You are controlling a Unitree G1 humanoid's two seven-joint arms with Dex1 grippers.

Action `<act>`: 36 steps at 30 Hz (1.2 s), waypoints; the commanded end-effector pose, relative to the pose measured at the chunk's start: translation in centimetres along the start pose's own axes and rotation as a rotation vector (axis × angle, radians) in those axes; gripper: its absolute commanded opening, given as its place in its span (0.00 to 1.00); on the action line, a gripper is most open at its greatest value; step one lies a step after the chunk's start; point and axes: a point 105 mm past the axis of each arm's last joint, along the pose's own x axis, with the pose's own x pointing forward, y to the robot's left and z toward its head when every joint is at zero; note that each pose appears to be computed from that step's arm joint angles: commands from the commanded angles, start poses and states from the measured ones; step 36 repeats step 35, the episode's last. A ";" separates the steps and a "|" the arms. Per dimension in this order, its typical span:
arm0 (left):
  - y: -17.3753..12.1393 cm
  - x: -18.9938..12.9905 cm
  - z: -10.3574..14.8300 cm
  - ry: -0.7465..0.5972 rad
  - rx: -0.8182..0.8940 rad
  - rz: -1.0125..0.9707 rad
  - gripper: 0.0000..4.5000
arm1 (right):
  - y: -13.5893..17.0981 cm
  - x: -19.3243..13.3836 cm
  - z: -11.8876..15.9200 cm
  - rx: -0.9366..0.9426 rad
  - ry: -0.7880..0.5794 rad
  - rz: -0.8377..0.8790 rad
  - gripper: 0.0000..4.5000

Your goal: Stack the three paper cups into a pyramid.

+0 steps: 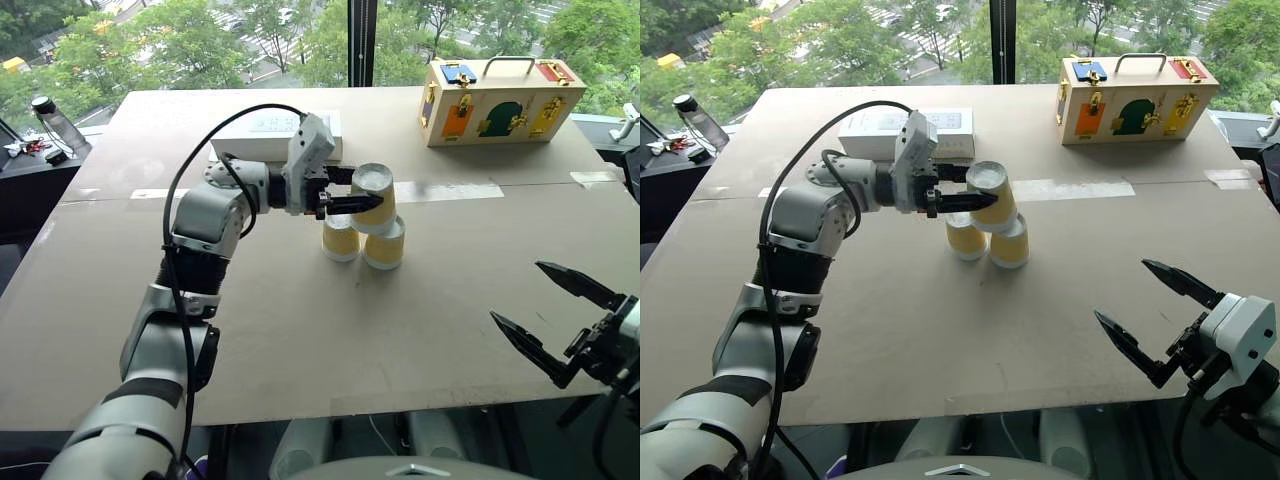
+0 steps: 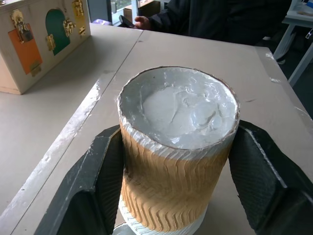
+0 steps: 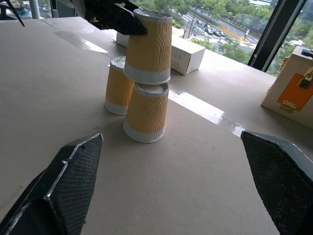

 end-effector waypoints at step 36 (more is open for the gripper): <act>-12.8 -14.8 -14.0 -0.083 -0.299 0.734 0.98 | -4.4 -0.8 -5.9 0.035 0.181 0.007 1.00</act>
